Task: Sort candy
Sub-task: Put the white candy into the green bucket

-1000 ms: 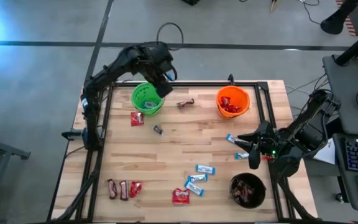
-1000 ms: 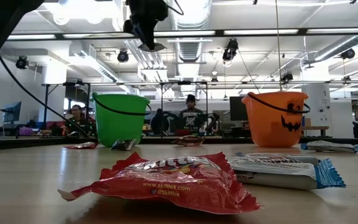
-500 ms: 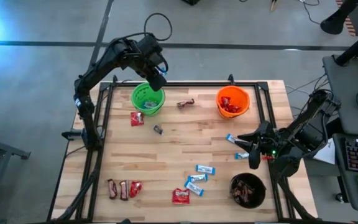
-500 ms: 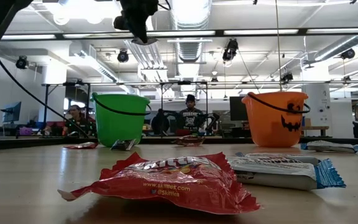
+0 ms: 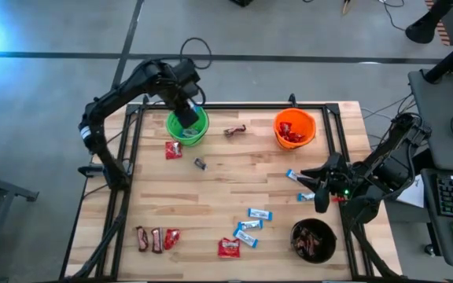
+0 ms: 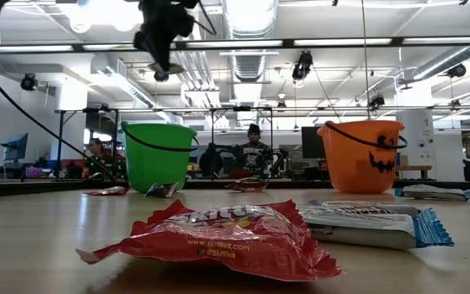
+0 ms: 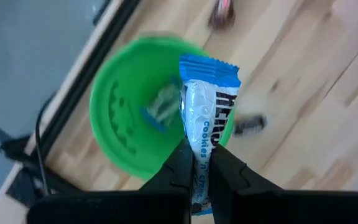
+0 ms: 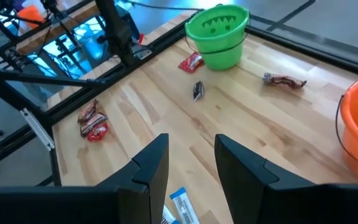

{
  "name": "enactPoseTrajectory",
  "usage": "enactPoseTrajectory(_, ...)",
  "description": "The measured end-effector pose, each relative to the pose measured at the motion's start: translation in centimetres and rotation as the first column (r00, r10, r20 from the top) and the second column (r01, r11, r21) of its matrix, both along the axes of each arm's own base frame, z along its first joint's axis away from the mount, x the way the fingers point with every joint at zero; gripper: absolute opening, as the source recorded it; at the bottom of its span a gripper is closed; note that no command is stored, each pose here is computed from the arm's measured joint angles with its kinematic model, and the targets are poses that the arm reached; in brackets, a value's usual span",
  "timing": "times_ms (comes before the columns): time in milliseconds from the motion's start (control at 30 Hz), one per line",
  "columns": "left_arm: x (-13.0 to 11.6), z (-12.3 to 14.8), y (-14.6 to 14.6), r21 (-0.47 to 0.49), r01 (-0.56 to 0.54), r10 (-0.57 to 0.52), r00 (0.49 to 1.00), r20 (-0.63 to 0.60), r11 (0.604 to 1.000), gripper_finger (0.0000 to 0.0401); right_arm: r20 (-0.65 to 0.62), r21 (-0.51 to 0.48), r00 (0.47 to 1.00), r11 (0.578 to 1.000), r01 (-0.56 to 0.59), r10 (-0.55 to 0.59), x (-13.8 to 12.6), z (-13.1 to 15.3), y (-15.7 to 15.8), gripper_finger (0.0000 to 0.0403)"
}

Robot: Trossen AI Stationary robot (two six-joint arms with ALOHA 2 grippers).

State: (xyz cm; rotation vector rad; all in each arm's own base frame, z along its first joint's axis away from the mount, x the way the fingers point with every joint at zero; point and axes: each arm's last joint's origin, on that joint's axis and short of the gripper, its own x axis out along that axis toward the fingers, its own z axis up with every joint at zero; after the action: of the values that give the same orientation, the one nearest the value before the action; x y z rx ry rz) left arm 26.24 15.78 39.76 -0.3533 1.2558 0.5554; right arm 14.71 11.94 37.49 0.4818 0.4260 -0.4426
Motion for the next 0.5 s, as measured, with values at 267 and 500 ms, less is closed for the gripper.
enactPoseTrajectory(267,-1.3,-2.5,-0.4,-0.007,-0.001,0.0,0.996,-0.093,1.0,0.0001,0.026,-0.024,0.999,0.999,0.027,-0.027,0.0,0.1,-0.1,0.0123)
enactPoseTrajectory(500,-0.6,-4.1,0.3,0.013,0.017,-0.014,0.985,-0.172,1.0,0.0001,0.033,-0.009,0.999,0.999,0.035,-0.035,0.0,0.1,-0.1,0.0119)
